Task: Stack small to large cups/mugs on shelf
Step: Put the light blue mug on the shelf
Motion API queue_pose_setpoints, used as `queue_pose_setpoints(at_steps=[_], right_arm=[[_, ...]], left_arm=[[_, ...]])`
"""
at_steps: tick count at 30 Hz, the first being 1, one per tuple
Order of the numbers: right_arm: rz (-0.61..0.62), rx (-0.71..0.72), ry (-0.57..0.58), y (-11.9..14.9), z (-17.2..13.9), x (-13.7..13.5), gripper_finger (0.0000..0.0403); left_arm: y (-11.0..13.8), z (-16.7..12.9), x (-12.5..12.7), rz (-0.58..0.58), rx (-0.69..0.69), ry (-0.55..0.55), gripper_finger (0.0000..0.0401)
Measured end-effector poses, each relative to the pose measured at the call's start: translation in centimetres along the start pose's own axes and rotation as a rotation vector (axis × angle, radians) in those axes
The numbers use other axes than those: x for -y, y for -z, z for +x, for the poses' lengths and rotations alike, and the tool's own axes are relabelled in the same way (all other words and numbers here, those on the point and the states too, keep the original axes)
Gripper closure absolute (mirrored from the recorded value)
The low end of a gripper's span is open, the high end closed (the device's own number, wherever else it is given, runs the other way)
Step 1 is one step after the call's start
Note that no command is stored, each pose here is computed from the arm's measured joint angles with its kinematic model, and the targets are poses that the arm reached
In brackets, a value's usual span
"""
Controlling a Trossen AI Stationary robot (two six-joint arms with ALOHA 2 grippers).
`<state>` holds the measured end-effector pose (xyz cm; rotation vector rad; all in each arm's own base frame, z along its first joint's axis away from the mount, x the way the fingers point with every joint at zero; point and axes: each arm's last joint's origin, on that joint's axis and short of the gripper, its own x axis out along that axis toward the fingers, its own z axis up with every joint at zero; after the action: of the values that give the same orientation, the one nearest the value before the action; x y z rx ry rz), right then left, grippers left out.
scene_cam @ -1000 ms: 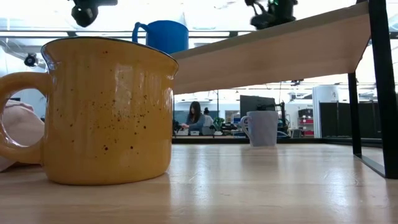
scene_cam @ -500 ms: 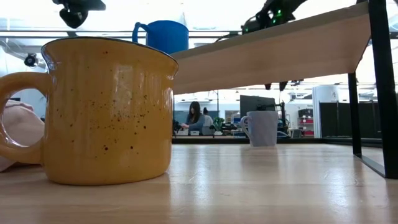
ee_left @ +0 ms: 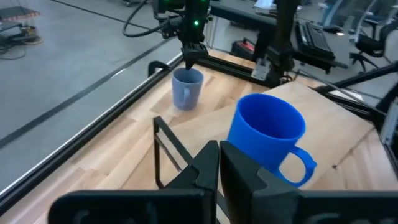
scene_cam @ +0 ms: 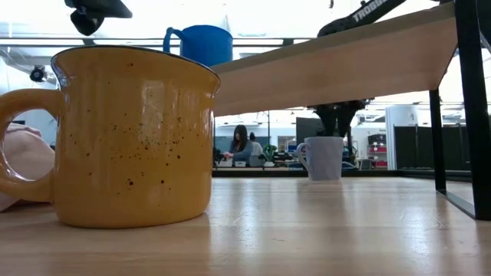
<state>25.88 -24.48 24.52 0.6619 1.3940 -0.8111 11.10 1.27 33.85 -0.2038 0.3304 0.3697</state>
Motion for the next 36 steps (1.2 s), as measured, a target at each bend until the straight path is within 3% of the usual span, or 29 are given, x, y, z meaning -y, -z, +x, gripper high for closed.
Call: queue_pose_setpoints(at_steps=[7,17,32,36], right_arm=[[0.016,-0.015,-0.092,-0.1,0.6,1.3,0.0188],[0.042,-0.025,-0.154,0.3,2.5,0.9,0.0199],[0.035,0.029,-0.088,-0.1,2.7,0.6,0.0372],[0.008,0.023,-0.088,0.3,2.3,0.1,0.0389]], left_arm=[[0.0,0.0,-0.1,-0.001,0.006,-0.026,0.0401],[0.0,-0.2,-0.2,-0.004,0.021,-0.056,0.0401],[-0.1,-0.6,-0.3,-0.011,0.035,-0.051,0.0401],[-0.1,-0.5,-0.3,-0.010,0.034,-0.051,0.0401]])
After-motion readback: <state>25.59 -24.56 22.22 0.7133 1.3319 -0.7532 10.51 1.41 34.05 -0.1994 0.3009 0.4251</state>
